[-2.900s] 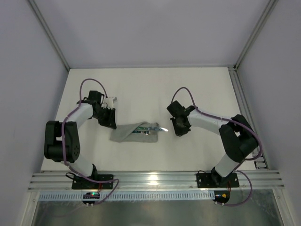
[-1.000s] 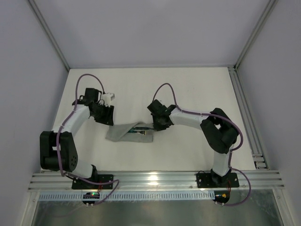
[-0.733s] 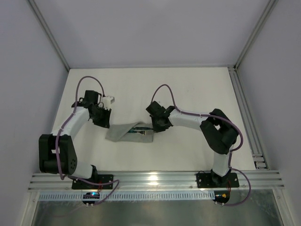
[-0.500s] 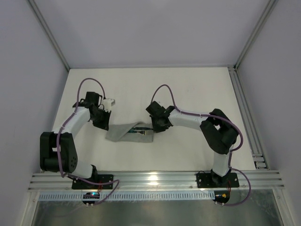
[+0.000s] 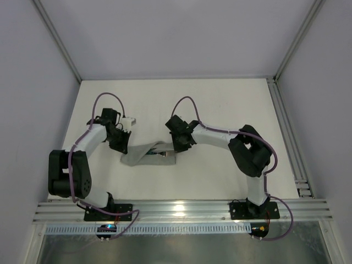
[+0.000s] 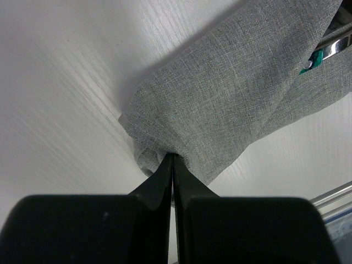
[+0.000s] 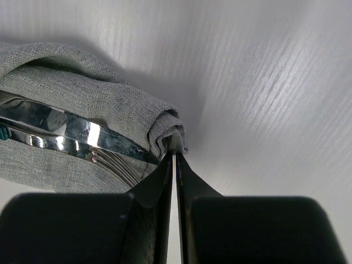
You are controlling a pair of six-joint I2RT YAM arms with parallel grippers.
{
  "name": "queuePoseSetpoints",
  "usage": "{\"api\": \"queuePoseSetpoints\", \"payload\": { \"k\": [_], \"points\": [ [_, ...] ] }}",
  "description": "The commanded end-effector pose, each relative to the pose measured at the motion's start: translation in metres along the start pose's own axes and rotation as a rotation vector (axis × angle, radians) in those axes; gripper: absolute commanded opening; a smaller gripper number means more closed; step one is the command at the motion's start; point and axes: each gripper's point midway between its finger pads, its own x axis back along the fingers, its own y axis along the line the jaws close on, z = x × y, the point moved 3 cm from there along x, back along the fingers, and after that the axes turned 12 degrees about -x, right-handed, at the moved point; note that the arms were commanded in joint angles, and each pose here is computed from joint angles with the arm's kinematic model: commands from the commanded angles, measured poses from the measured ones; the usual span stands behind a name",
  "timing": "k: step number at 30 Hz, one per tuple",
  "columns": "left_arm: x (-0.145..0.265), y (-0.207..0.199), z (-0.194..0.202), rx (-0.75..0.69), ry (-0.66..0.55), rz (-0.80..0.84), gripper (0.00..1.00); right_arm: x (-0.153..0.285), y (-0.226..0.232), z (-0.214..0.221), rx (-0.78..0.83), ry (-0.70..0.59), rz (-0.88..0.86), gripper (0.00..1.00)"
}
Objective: Fold the napkin into a case and place the utensils inside
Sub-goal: Insert the knife into the folded napkin.
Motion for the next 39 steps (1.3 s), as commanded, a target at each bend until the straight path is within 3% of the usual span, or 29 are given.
{"api": "queuePoseSetpoints", "payload": {
  "k": [1,16,22,26,35,39],
  "points": [
    [0.002,-0.003,-0.001,-0.018,-0.027,0.02,0.0,0.003,0.022,-0.013,-0.003,-0.027,-0.05,0.09],
    [0.013,0.002,-0.006,-0.029,-0.037,-0.022,0.01,-0.004,0.031,-0.03,0.025,-0.075,-0.046,0.09],
    [0.049,0.019,-0.025,-0.051,-0.086,-0.137,0.17,0.024,0.015,-0.042,0.05,-0.16,0.019,0.14],
    [0.058,0.025,-0.027,-0.043,-0.093,-0.163,0.18,0.038,0.009,-0.044,0.039,-0.23,0.035,0.14],
    [0.05,0.026,-0.021,-0.03,-0.072,-0.157,0.18,0.015,0.025,-0.026,0.05,-0.148,-0.012,0.03],
    [0.046,0.027,-0.017,-0.03,-0.049,-0.162,0.18,0.008,0.028,-0.02,0.05,-0.118,-0.022,0.03]
  ]
}}
